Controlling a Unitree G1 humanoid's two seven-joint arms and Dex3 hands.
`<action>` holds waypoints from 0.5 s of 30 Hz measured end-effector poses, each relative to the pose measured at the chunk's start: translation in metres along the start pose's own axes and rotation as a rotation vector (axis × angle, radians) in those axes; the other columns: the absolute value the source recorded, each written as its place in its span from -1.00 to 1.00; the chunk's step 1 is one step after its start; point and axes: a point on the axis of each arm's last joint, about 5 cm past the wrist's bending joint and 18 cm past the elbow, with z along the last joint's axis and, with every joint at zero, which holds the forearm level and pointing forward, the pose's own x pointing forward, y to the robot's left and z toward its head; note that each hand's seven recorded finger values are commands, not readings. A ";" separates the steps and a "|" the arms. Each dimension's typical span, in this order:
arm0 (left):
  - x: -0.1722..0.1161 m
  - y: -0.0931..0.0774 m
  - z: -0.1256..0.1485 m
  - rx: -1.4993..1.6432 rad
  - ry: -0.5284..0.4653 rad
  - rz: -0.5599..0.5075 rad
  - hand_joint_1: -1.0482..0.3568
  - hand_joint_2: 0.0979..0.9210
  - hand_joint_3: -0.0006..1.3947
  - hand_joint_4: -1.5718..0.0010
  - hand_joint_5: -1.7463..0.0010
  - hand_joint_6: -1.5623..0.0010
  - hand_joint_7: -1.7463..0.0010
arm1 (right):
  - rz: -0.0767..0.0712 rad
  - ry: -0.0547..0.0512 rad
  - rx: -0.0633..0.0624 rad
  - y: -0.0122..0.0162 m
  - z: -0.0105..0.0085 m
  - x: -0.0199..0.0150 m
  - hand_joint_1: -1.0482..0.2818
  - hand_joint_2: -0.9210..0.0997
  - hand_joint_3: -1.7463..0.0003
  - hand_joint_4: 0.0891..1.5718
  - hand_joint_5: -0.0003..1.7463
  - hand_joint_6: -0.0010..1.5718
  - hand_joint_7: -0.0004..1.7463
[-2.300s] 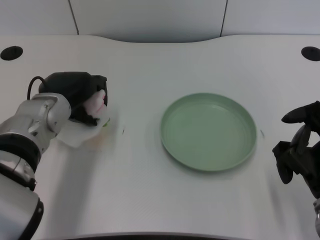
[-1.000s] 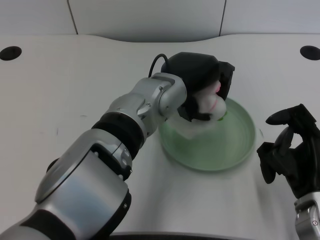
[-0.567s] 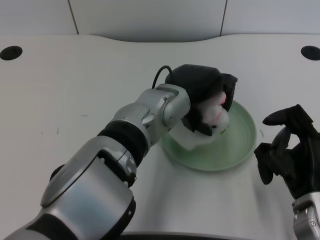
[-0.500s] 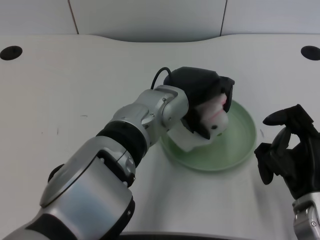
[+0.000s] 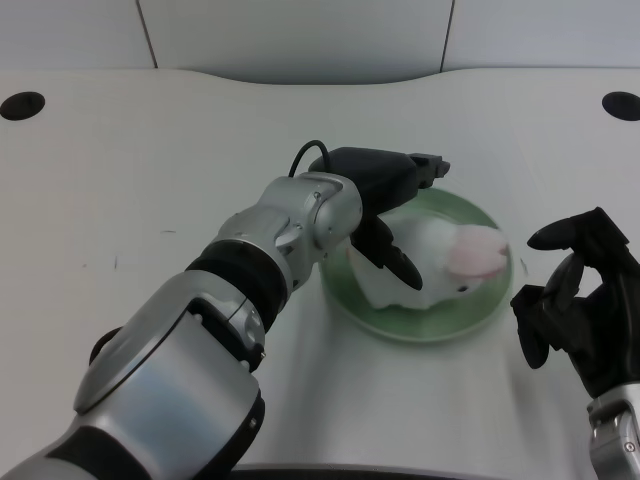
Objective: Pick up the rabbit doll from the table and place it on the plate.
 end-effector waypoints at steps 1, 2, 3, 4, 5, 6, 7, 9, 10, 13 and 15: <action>0.000 0.001 -0.001 -0.014 0.005 -0.009 -1.00 0.98 -0.99 1.00 1.00 1.00 1.00 | -0.001 0.000 0.000 -0.0002 0.0000 0.0000 0.15 -0.87 -0.65 1.00 1.00 0.50 1.00; -0.001 0.002 -0.002 -0.038 0.009 -0.015 -1.00 0.98 -0.99 1.00 1.00 1.00 1.00 | -0.002 0.001 0.000 -0.0002 0.0000 0.0000 0.15 -0.87 -0.65 1.00 1.00 0.50 1.00; -0.001 0.003 -0.004 -0.056 0.011 -0.017 -1.00 0.97 -0.99 1.00 1.00 1.00 1.00 | -0.005 0.005 0.000 -0.0002 -0.0001 0.0000 0.16 -0.87 -0.65 1.00 1.00 0.50 1.00; -0.002 0.005 -0.006 -0.071 0.013 -0.017 -1.00 0.99 -0.99 1.00 1.00 1.00 1.00 | -0.007 0.008 -0.001 -0.0002 -0.0002 0.0000 0.17 -0.88 -0.66 1.00 1.00 0.50 1.00; -0.004 0.007 -0.009 -0.080 0.015 -0.014 -1.00 0.99 -0.98 1.00 1.00 1.00 1.00 | -0.007 0.009 -0.003 -0.0001 -0.0003 0.0000 0.18 -0.88 -0.66 1.00 1.00 0.50 1.00; -0.005 0.009 -0.013 -0.090 0.014 -0.010 -1.00 1.00 -0.98 1.00 1.00 1.00 1.00 | -0.009 0.009 -0.004 -0.0001 -0.0003 0.0000 0.18 -0.88 -0.66 1.00 1.00 0.50 1.00; -0.007 0.012 -0.017 -0.105 0.013 0.000 -1.00 1.00 -0.98 1.00 1.00 1.00 1.00 | -0.011 0.010 -0.005 -0.0001 -0.0003 0.0000 0.18 -0.88 -0.66 1.00 1.00 0.50 1.00; -0.011 0.017 -0.026 -0.142 0.005 0.028 -1.00 1.00 -0.96 0.98 0.99 0.98 0.99 | -0.012 0.011 -0.004 -0.0001 -0.0003 0.0000 0.18 -0.92 -0.66 1.00 1.00 0.49 1.00; -0.014 0.019 -0.030 -0.165 0.000 0.046 -1.00 1.00 -0.95 0.97 0.99 0.98 0.99 | -0.012 0.010 -0.003 -0.0002 -0.0003 0.0000 0.18 -0.93 -0.65 1.00 1.00 0.49 1.00; -0.023 0.022 -0.045 -0.279 -0.029 0.109 -1.00 1.00 -0.93 0.90 0.94 0.91 0.95 | -0.011 0.009 0.005 -0.0013 -0.0001 -0.0001 0.16 -0.96 -0.64 1.00 1.00 0.46 1.00; -0.030 0.018 -0.058 -0.396 -0.062 0.157 -0.92 1.00 -0.90 0.96 0.62 0.96 0.72 | -0.009 0.007 0.012 -0.0022 -0.0003 0.0003 0.15 -0.95 -0.63 1.00 1.00 0.46 1.00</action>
